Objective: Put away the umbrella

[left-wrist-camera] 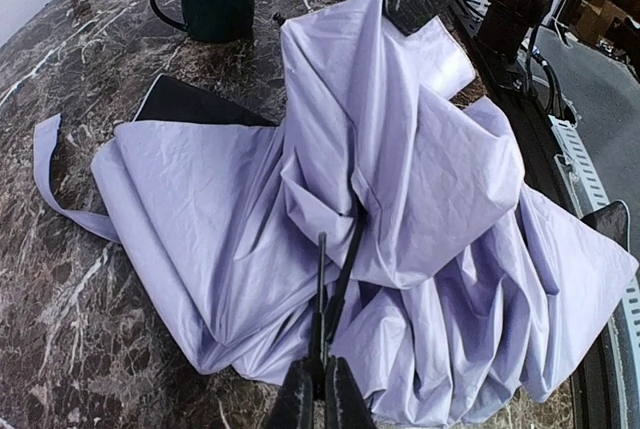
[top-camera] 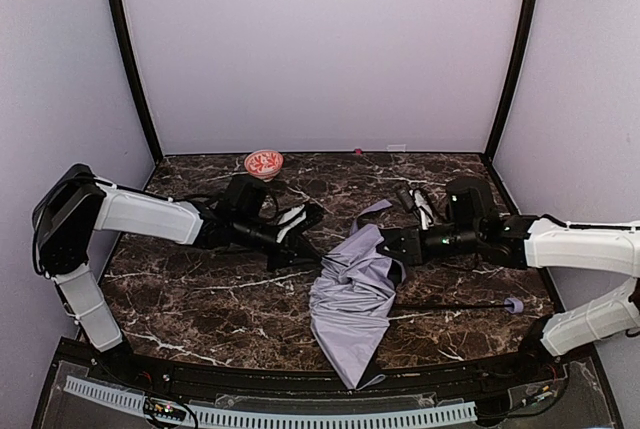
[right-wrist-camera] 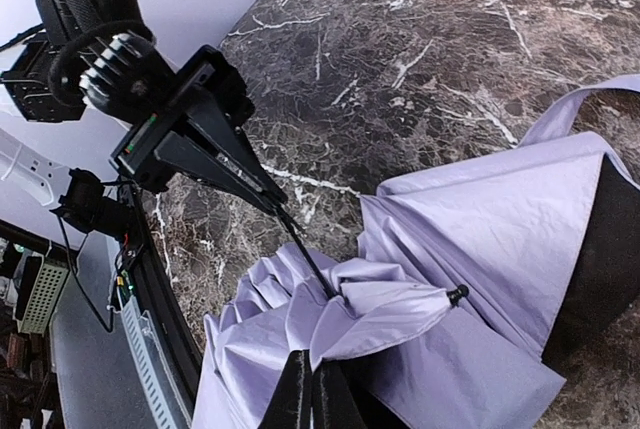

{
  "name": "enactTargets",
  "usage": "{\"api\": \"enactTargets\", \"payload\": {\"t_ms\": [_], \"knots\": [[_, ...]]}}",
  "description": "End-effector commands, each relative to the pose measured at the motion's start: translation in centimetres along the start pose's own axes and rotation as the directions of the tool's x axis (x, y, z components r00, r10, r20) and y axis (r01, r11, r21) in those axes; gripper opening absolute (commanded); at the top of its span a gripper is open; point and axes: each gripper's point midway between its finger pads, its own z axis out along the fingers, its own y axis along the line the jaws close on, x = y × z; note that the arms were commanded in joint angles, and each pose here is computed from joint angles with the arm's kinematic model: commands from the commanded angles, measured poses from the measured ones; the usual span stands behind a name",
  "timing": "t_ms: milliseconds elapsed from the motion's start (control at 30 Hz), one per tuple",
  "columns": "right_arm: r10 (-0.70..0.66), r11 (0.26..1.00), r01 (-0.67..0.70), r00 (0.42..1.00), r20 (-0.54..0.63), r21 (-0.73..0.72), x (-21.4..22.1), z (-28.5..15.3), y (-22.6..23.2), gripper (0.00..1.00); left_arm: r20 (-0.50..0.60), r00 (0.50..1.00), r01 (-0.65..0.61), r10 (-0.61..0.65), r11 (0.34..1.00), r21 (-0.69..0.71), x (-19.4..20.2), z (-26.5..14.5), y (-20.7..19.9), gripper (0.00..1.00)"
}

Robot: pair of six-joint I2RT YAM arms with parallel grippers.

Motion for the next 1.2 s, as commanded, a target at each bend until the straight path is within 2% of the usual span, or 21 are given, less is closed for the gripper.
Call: {"api": "enactTargets", "payload": {"t_ms": [0, 167, 333, 533, 700, 867, 1000, 1167], "knots": [[-0.061, 0.994, 0.067, 0.995, 0.074, -0.084, -3.4, 0.2, 2.3, 0.00, -0.029, 0.999, 0.044, -0.044, 0.999, 0.005, 0.4, 0.9, 0.3, 0.00], [-0.086, 0.989, 0.098, 0.991, 0.104, -0.111, -5.2, 0.5, 3.2, 0.00, -0.125, 0.990, 0.068, -0.067, 0.998, 0.007, 2.5, 2.7, 0.4, 0.00], [-0.051, 0.999, 0.049, 0.991, 0.121, 0.016, -5.6, 1.1, -0.3, 0.00, -0.147, 0.986, 0.085, -0.081, 0.996, 0.020, 3.6, 3.1, 0.2, 0.00], [0.057, 0.995, -0.062, 0.997, 0.059, 0.081, -2.5, 3.4, -5.7, 0.00, -0.150, 0.985, 0.088, -0.081, 0.995, 0.041, 3.7, 3.4, -0.3, 0.00], [0.108, 0.993, -0.105, 0.993, -0.054, 0.054, 0.4, 6.3, -7.2, 0.00, -0.150, 0.985, 0.096, -0.090, 0.995, 0.037, 3.1, 4.2, 0.1, 0.00], [0.165, 0.985, -0.160, 0.983, -0.085, 0.066, 2.6, 7.5, -8.8, 0.00, -0.174, 0.979, 0.112, -0.107, 0.994, 0.018, 3.7, 5.0, 0.5, 0.01], [0.208, 0.976, -0.197, 0.969, -0.130, 0.096, 4.6, 8.5, -10.3, 0.00, -0.179, 0.978, 0.105, -0.104, 0.994, -0.003, 3.7, 4.6, 0.6, 0.13], [0.244, 0.967, -0.224, 0.953, -0.182, 0.123, 6.8, 9.3, -11.5, 0.00, -0.166, 0.985, 0.021, -0.040, 0.993, -0.116, 1.9, 2.3, 1.5, 0.46]]}}
